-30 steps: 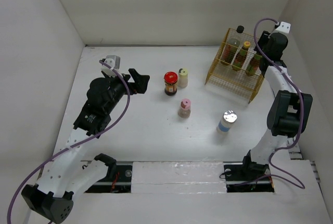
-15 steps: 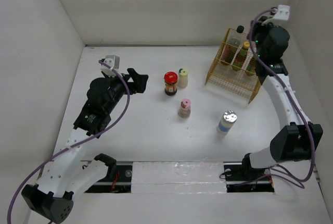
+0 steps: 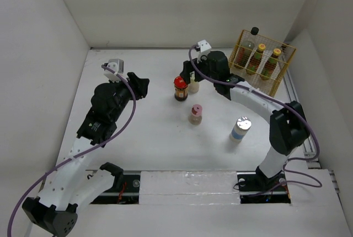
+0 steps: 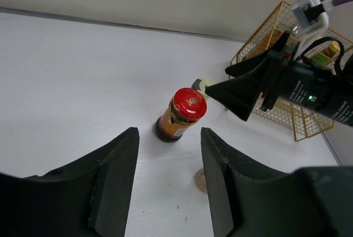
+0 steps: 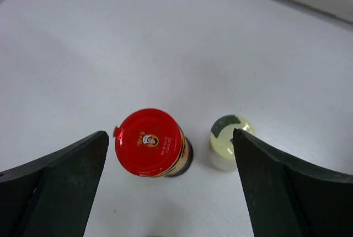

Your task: Organize the condiment bottles

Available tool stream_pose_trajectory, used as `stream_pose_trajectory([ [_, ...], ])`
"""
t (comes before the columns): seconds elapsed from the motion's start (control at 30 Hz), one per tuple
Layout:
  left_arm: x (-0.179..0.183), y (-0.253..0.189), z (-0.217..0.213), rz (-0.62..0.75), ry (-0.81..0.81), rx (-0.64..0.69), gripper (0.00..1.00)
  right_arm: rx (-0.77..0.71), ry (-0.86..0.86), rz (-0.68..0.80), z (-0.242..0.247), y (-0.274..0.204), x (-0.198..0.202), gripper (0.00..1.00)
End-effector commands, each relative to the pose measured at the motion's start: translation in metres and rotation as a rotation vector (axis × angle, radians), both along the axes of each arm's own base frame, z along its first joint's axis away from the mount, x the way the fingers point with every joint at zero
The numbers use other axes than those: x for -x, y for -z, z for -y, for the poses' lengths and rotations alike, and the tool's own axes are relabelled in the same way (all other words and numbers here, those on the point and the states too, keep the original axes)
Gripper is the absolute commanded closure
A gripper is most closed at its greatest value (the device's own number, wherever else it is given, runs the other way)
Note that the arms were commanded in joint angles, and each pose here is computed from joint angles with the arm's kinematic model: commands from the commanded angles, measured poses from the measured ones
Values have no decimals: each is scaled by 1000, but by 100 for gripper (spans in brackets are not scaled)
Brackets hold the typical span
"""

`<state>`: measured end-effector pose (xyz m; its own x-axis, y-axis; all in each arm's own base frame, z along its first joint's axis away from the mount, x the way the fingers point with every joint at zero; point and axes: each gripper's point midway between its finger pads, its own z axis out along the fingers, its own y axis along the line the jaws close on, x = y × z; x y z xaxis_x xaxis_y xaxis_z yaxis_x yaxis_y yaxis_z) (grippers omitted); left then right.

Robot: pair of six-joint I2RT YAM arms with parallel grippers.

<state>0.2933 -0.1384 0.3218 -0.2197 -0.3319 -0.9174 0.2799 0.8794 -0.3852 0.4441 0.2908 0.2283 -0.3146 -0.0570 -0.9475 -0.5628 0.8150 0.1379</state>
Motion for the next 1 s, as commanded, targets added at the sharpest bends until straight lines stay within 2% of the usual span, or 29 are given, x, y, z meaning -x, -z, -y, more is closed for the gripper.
stream_pose_trajectory([
  [0.0,1,-19,-5,55,-22,20,55,33,-41,-45,-11,18,14,0],
  [0.13,0,-12,-3,34,-13,11,41,63,-71,-83,-28,42,25,0],
  [0.23,2,-15,-4,42,-13,15,38,64,-66,-71,-32,38,25,0],
  [0.5,0,-15,-1,43,-1,16,37,103,-101,-110,-52,63,26,0],
  [0.67,0,-15,-1,43,-1,16,37,138,-35,-115,-43,75,17,8],
  [0.87,0,-15,3,43,18,17,37,105,-15,-52,-54,60,3,17],
  [0.97,0,-12,3,34,18,14,37,93,-12,-29,-62,54,-3,17],
])
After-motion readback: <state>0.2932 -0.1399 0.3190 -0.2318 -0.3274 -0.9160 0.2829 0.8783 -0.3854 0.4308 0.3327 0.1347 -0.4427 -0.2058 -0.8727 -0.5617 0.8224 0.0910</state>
